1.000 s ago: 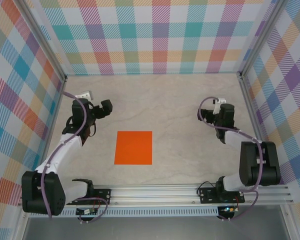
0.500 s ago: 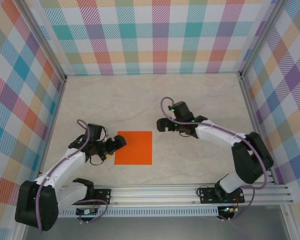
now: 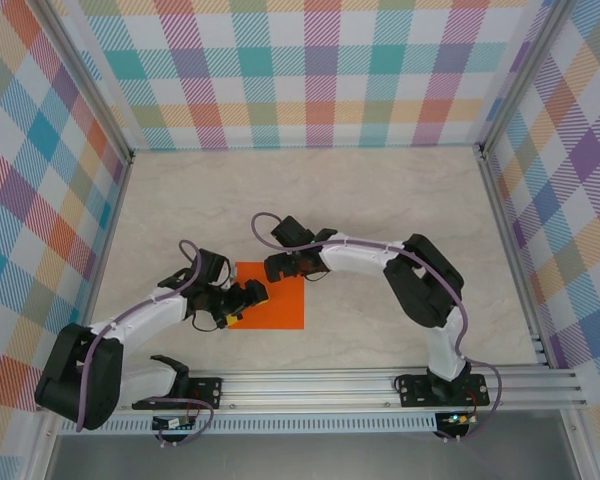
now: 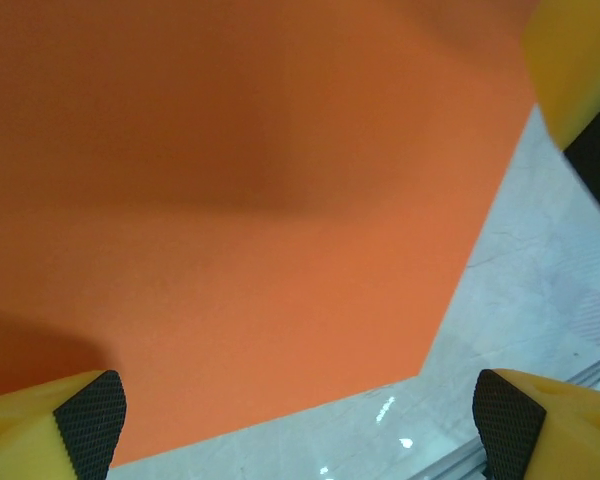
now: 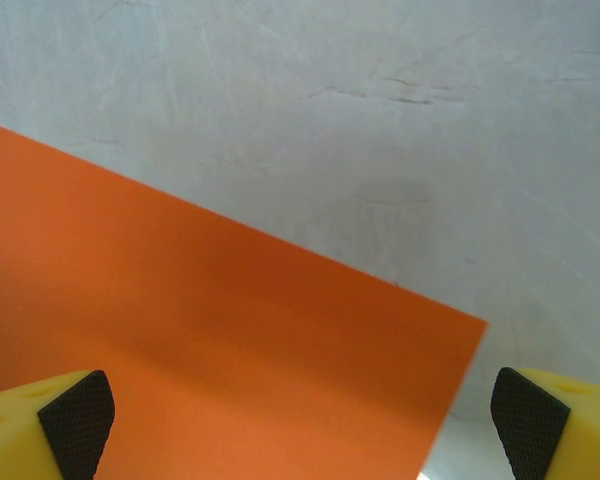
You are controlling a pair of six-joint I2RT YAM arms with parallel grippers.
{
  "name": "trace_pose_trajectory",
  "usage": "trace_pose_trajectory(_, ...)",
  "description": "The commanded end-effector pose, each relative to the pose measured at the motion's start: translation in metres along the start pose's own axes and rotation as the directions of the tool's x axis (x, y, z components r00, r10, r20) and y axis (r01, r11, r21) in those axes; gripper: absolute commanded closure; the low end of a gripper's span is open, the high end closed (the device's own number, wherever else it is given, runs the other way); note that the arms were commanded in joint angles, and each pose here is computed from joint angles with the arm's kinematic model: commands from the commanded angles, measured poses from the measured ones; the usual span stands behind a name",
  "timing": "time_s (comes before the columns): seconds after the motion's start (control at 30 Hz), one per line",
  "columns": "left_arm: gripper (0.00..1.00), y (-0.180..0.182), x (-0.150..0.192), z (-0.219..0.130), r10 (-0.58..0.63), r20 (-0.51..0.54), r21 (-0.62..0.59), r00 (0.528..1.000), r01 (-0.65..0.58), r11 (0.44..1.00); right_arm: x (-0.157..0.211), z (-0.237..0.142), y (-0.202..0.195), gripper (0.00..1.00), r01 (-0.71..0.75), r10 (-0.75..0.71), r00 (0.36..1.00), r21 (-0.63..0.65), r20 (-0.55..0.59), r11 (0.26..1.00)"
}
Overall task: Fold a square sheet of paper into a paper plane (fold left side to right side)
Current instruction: Pick up the square sheet of paper from the bottom-center of the table.
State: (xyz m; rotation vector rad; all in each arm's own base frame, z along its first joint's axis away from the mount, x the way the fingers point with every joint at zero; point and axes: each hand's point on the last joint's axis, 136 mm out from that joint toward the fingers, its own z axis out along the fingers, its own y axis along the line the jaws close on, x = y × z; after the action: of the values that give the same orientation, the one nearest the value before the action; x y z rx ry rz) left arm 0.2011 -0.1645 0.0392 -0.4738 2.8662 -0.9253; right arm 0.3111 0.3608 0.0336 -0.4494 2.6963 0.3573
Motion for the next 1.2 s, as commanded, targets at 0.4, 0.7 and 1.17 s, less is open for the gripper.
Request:
trace_pose_trajectory(0.4, 0.07, 0.016, 0.0, 0.014, 0.025, 0.0, -0.105, 1.0, -0.025, 0.994, 0.044, 0.014, 0.018, 0.0, 0.033, -0.033, 0.987, -0.001, -0.158, 0.999)
trace_pose_trajectory(0.7, 0.07, 0.011, -0.003, 0.012, 0.032, 0.011, -0.096, 0.999, -0.031, 0.995, 0.043, -0.011, 0.033, 0.19, 0.036, -0.047, 0.99, -0.087, -0.132, 0.996)
trace_pose_trajectory(1.17, 0.05, -0.035, -0.029, -0.046, 0.148, 0.232, -0.015, 0.961, -0.149, 0.989, 0.021, -0.052, 0.033, 0.73, -0.008, 0.0, 1.0, -0.314, -0.025, 0.949)
